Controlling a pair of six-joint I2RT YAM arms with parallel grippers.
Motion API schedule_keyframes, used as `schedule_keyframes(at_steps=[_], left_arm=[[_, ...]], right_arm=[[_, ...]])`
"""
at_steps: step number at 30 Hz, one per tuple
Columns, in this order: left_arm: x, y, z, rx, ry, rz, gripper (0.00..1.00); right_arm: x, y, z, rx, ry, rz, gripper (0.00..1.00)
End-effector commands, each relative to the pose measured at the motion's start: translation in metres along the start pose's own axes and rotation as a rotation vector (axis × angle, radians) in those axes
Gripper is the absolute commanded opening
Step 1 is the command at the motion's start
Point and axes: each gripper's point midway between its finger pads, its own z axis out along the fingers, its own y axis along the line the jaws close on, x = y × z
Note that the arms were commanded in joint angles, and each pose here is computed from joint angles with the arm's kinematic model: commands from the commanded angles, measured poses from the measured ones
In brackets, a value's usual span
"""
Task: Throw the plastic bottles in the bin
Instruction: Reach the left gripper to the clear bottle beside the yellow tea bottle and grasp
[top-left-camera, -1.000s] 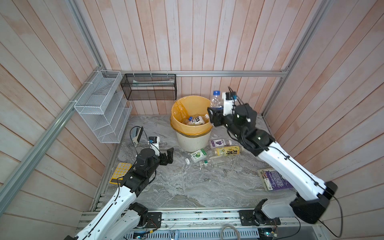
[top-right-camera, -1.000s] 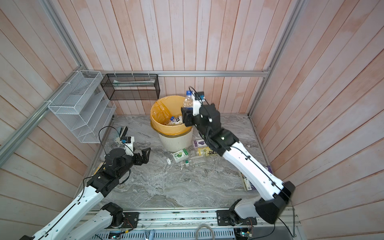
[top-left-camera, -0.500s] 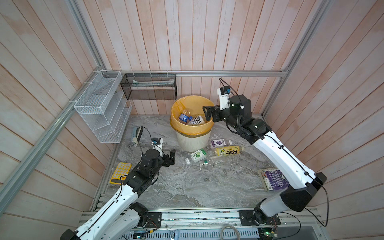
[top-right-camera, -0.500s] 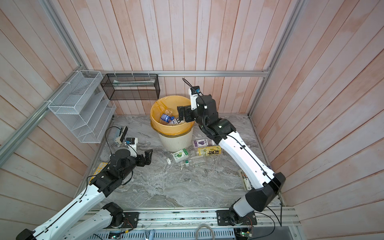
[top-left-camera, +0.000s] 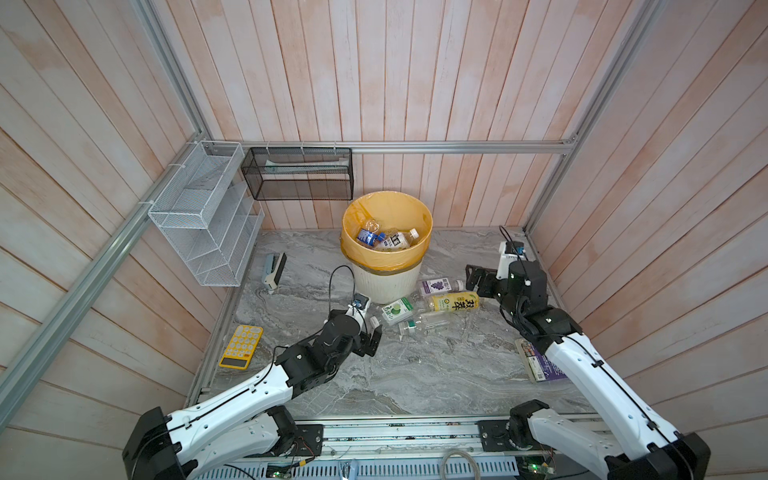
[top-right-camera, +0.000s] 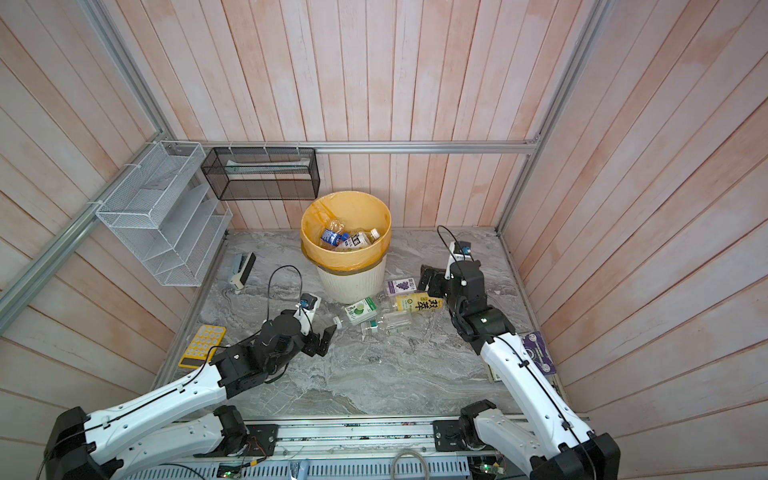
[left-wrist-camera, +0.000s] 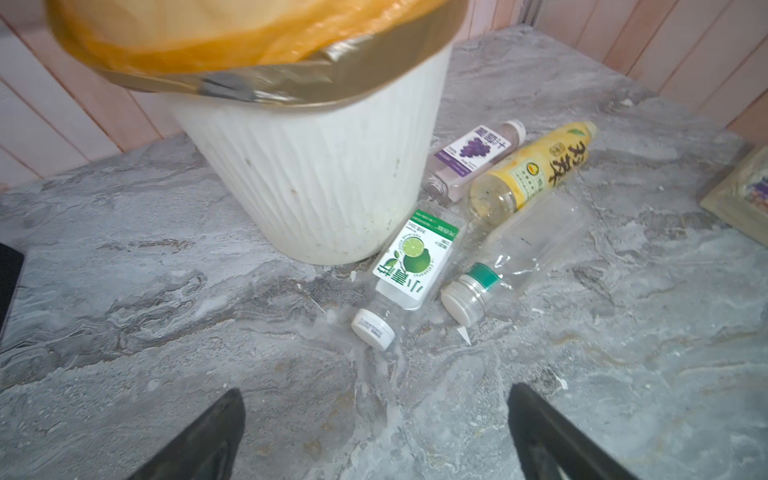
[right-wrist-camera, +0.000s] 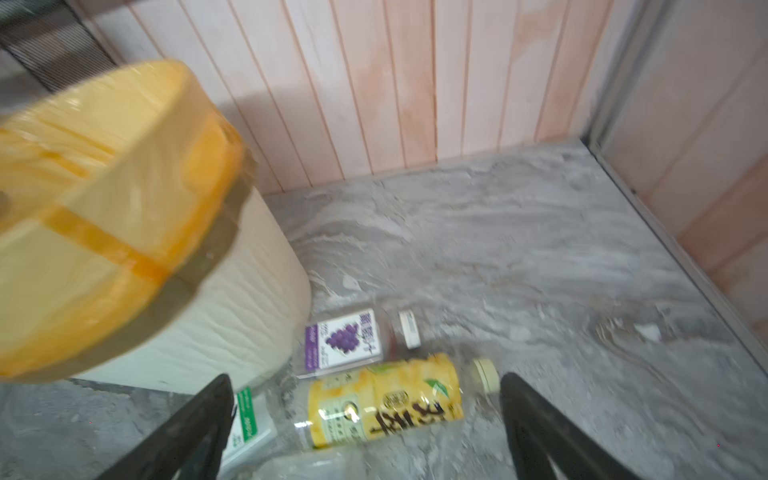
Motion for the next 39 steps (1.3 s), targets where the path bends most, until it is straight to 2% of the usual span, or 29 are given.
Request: schedule_keyframes(at_steps=[1,10,20,26,39], left_arm=[[-0.025,-0.029,0.004,0.047,-0.049,0.065,1.00],[-0.021,-0.109,0.062,0.252,0.072,0.280,1.00],[-0.015,-0.153,0.122,0.337,0.155,0.477,1.00],[-0.002,-0.160,0.153,0.335,0.208,0.543,1.00],[0.018,-0.159,0.180,0.335,0.256,0.621,1.00]], right_arm=[[0.010,-0.024,-0.006,0.013,-0.040,0.119,1.00],[0.066,-0.084,-0.002,0.080,0.015,0.253,0.99],[0.075,-0.090,0.005,0.094,0.028,0.263,0.99],[0.079,-0.094,0.008,0.109,0.040,0.278,0.99],[0.078,-0.093,0.014,0.102,0.058,0.275,0.99]])
